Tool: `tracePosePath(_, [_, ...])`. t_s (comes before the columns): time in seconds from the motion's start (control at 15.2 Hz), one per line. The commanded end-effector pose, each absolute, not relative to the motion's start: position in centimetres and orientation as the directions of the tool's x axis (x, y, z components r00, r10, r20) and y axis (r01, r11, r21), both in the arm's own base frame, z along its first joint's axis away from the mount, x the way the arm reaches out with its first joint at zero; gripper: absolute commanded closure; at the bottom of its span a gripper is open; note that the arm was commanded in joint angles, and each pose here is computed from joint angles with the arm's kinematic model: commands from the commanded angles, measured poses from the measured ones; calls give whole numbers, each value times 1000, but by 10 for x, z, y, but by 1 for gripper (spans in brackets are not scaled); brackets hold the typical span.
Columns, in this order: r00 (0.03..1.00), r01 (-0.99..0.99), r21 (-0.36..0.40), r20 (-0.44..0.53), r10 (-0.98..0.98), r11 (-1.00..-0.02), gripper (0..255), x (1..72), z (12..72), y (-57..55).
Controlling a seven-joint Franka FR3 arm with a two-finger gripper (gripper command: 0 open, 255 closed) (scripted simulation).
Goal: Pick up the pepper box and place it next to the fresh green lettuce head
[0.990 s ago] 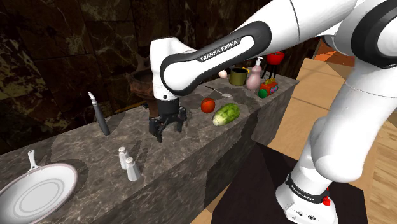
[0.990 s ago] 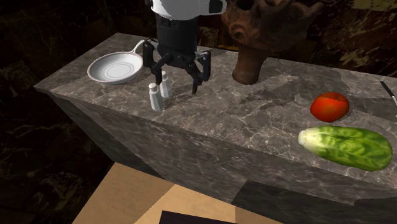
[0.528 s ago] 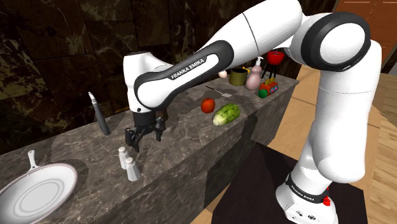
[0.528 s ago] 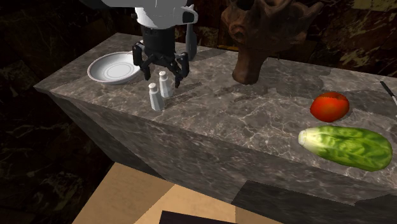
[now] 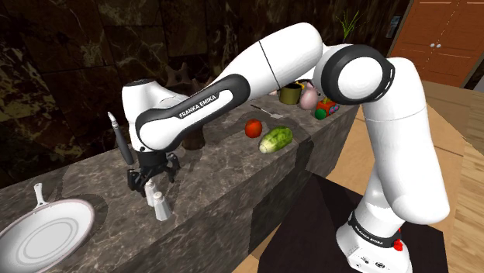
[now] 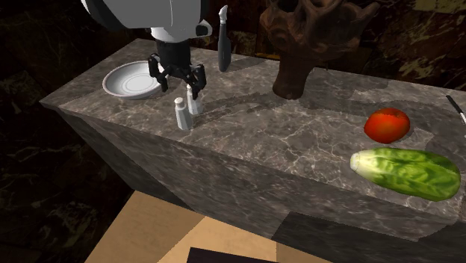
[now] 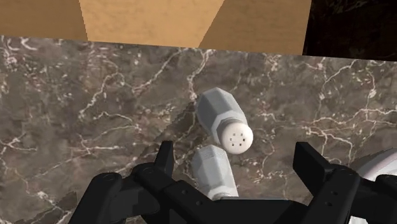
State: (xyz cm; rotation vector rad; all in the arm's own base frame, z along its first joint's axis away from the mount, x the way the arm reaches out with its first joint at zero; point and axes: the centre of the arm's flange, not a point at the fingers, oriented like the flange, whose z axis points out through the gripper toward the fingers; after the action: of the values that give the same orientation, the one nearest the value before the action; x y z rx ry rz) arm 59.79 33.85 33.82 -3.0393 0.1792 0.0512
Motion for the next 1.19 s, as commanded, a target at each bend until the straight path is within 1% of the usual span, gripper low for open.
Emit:
tracePosePath(0.0, [993,-119,-94,-38,-116,-988,0,600,327,342])
tracePosePath(0.33, [993,-119,-94,-38,-116,-988,0,599,303,344])
tracePosePath(0.79, [992,-119,-94,-38,-116,-988,0,599,303,344])
tracePosePath(0.86, [992,-119,-94,-38,-116,-988,255,599,303,344])
tracePosePath(1.12, [992,-119,-94,-38,-116,-988,255,599,303,344])
